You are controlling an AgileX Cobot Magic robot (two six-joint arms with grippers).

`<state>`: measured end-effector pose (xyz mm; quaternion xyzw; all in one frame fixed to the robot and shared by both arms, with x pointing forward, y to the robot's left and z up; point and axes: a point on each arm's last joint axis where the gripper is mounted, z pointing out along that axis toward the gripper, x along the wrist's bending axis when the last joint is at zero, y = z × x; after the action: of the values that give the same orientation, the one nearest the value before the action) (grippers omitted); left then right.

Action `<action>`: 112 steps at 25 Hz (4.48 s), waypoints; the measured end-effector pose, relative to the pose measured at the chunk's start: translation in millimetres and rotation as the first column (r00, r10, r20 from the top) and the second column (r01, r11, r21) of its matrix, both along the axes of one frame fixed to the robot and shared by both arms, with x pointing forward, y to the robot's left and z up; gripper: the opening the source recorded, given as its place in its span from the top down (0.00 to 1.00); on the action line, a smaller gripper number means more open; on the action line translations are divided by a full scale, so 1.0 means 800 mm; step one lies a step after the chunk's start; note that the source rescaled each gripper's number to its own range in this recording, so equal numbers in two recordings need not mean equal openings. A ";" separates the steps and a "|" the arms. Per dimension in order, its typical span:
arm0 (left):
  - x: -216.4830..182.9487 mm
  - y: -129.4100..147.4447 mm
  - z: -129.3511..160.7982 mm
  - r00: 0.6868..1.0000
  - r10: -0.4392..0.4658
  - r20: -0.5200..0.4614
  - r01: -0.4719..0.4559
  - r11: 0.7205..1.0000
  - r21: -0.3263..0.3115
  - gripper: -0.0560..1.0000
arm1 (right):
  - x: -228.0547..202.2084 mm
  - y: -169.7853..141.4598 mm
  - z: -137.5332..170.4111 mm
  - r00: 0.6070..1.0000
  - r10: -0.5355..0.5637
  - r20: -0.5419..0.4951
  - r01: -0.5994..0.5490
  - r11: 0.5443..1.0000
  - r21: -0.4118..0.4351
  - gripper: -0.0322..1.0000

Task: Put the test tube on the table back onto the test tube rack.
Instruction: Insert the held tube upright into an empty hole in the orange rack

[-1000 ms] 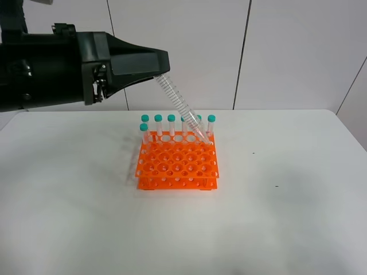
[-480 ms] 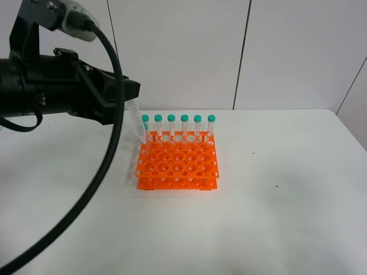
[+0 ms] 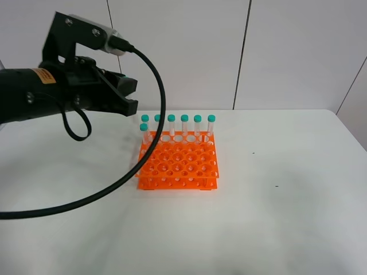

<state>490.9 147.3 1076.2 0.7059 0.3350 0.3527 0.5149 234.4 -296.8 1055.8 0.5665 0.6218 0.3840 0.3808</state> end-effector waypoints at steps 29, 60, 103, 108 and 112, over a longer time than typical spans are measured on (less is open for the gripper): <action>0.117 -0.037 -0.093 0.997 0.074 -0.032 -0.073 0.997 0.039 0.95 | 0.000 0.000 0.000 1.000 0.000 0.000 0.000 1.000 0.000 0.02; 0.139 -0.049 -0.180 0.992 0.081 -0.100 -0.075 0.995 0.061 0.95 | 0.000 0.000 0.000 1.000 0.000 0.001 0.000 1.000 0.000 0.02; 0.138 -0.049 -0.188 0.985 0.088 -0.147 -0.081 0.995 0.055 0.95 | 0.000 0.000 0.000 1.000 0.000 0.001 0.000 1.000 0.000 0.02; 0.136 -0.048 -0.191 0.984 0.089 -0.154 -0.080 0.995 0.060 0.95 | 0.000 0.000 0.000 1.000 0.000 0.001 0.000 1.000 0.000 0.02; 0.136 -0.048 -0.191 0.985 0.089 -0.148 -0.081 0.995 0.057 0.95 | 0.000 0.000 0.000 1.000 0.000 0.001 0.000 1.000 0.000 0.02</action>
<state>599.7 108.9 923.7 0.7284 0.3938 0.3283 0.4546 234.3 -296.8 1055.8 0.5663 0.6216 0.3843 0.3811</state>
